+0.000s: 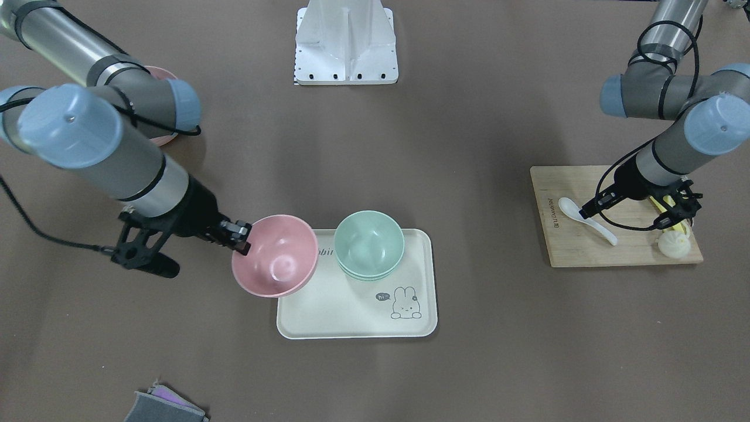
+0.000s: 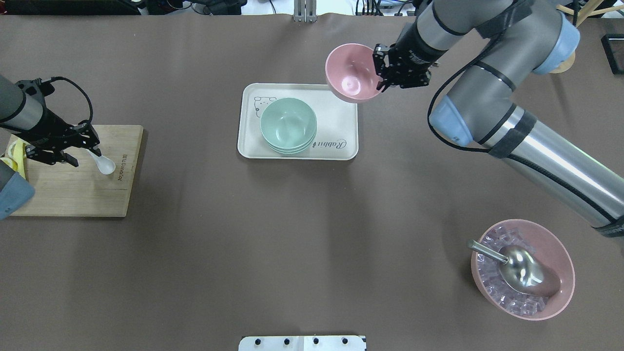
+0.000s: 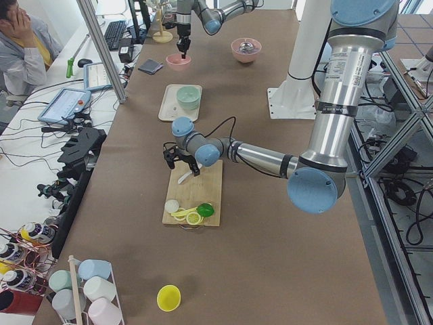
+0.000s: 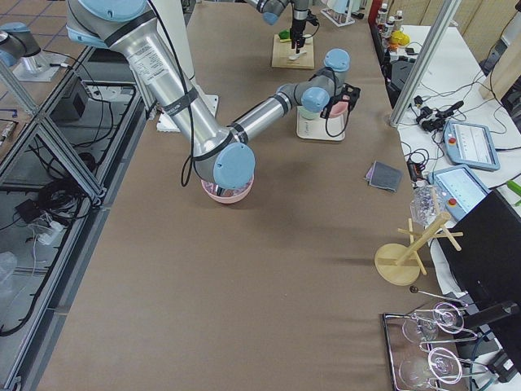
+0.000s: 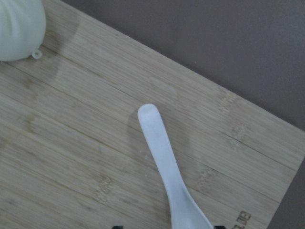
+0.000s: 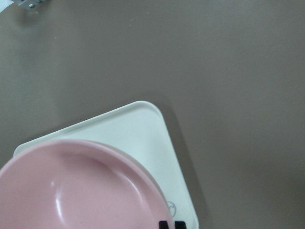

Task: Stack pink bowl on green and place spoon
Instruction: 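Lift the pink bowl toward the tray while the left gripper grasps the white spoon, then lower the pink bowl into the mint-green bowl and open the right gripper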

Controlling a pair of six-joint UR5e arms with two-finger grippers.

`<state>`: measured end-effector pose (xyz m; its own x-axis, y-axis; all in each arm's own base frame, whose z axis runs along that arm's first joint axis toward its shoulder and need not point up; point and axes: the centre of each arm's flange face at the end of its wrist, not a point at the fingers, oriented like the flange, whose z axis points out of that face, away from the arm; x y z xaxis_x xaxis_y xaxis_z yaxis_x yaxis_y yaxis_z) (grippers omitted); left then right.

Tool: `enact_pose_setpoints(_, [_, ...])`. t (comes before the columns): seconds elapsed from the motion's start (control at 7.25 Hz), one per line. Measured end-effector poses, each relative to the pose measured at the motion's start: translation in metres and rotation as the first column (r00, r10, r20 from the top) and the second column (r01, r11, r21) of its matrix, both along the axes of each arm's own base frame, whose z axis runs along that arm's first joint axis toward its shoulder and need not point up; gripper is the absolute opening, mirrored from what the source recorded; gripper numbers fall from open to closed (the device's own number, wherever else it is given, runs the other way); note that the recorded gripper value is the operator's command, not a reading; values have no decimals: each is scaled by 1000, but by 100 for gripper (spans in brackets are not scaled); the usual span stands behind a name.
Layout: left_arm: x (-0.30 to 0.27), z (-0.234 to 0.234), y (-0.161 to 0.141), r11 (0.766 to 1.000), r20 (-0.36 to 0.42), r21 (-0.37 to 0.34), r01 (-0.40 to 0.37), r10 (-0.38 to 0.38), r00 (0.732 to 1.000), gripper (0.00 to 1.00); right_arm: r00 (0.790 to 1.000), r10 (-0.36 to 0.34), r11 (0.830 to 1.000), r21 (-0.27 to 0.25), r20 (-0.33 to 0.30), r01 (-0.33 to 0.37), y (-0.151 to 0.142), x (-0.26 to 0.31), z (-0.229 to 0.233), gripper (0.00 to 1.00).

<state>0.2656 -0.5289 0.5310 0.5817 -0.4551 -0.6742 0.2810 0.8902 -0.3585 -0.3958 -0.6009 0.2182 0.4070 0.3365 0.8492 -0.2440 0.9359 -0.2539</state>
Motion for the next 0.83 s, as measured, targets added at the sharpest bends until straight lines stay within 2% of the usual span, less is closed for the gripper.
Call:
enact_pose_setpoints(0.28, [5, 7, -7, 1000, 9, -11, 1, 0, 1000, 44, 1000, 21, 1000, -10, 3, -21, 28, -47, -53, 0])
enact_pose_setpoints(0.41, [6, 8, -10, 1000, 13, -13, 2, -2, 1000, 43, 1000, 21, 1000, -15, -5, -21, 36, -60, -67, 0])
enact_pose_setpoints(0.69, [8, 11, -13, 1000, 18, -17, 3, -3, 1000, 38, 1000, 17, 1000, -3, -25, -17, 54, -87, -75, 0])
enact_pose_setpoints(0.83, [9, 12, -14, 1000, 19, -19, 3, -3, 1000, 30, 999, 15, 1000, 2, -30, -15, 59, -94, -77, 0])
